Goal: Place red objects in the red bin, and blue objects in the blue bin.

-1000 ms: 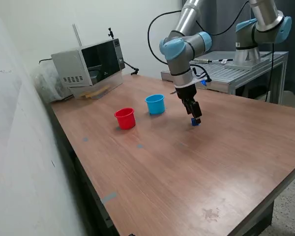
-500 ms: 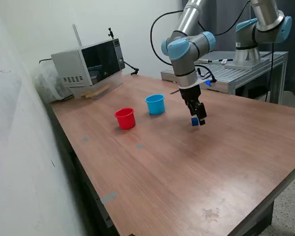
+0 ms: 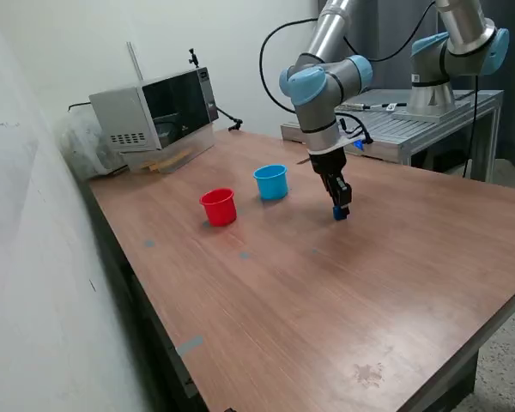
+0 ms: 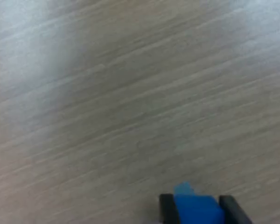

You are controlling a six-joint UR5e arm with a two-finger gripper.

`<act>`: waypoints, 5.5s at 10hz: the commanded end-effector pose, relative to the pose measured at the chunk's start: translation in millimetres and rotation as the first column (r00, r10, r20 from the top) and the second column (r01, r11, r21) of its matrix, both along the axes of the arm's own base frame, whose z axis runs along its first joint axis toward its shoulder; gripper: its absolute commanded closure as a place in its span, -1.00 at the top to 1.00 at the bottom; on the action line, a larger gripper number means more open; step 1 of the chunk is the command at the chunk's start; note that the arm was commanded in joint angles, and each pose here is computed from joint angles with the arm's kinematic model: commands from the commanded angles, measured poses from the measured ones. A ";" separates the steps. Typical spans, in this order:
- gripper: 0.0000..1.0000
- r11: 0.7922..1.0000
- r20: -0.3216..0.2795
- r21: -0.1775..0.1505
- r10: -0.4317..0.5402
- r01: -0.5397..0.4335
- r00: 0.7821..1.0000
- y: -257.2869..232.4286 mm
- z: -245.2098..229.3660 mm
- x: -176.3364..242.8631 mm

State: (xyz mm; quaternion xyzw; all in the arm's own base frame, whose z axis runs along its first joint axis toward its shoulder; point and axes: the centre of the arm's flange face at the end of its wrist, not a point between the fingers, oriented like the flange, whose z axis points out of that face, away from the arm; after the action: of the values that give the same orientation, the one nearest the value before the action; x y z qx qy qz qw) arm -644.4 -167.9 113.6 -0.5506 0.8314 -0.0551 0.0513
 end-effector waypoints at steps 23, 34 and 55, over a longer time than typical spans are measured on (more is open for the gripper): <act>1.00 0.987 -0.110 0.085 -0.130 0.139 0.985 247.5 86.1 2.4; 1.00 0.987 -0.043 0.067 0.152 -0.149 0.987 95.2 204.3 114.7; 1.00 0.963 0.317 -0.071 0.271 -0.262 0.909 65.9 254.5 285.6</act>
State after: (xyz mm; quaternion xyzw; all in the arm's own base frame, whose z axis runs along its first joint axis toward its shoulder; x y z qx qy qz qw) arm -358.9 -102.1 367.8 -0.6427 0.7280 -0.1487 0.1867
